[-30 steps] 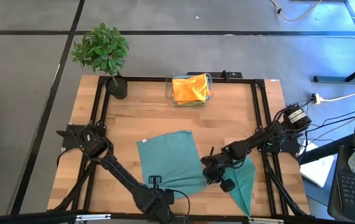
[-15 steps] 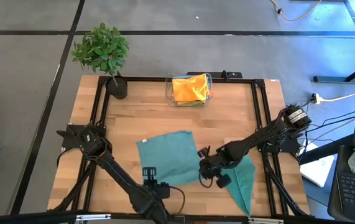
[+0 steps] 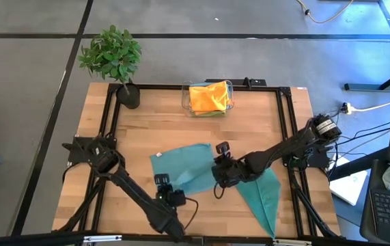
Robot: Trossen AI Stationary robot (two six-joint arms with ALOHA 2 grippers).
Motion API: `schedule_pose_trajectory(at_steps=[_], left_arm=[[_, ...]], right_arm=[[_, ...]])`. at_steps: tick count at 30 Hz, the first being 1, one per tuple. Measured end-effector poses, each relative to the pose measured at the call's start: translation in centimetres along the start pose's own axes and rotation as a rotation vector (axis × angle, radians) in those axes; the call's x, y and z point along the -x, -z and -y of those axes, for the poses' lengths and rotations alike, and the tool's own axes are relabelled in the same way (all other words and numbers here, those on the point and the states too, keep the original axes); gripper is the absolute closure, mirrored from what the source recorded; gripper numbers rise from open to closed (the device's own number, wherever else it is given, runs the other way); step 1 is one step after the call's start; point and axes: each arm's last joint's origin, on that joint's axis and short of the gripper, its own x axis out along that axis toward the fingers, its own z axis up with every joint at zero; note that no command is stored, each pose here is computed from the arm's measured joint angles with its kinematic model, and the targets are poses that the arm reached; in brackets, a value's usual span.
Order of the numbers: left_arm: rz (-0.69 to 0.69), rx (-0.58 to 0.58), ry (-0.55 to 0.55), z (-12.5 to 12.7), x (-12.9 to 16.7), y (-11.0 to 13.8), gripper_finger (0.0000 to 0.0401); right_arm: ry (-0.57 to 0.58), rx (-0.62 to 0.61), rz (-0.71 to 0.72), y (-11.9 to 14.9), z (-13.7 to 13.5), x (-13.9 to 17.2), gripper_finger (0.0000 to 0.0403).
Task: Fold microfiber towels
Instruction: Fold the top blue microfiber towel
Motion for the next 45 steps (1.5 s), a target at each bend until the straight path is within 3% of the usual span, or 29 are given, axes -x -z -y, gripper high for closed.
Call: schedule_pose_trajectory(at_steps=[7,17,27,33,38,45], left_arm=[[-0.086,0.016,-0.125,-0.3,-4.1,1.2,0.0401],[-0.123,0.022,-0.184,-1.1,-6.2,1.1,0.0401],[-0.147,0.132,-0.286,-1.1,-8.5,3.3,0.0401],[-0.186,0.123,-0.361,-1.8,-10.1,4.6,0.0401],[-0.161,0.147,-0.350,-2.5,-10.2,4.0,0.0401],[-0.164,0.204,-0.252,-6.1,-7.6,2.8,0.0401]], right_arm=[[0.008,-0.040,-0.019,1.0,0.8,-1.6,0.0357],[0.035,-0.081,-0.014,3.3,2.1,-4.8,0.0357],[0.087,-0.126,-0.017,4.3,2.8,-6.0,0.0357],[0.057,-0.153,0.020,4.5,4.0,-6.7,0.0357],[0.050,-0.171,0.010,4.9,4.7,-7.2,0.0357],[0.053,-0.174,0.004,5.0,5.0,-7.3,0.0357]])
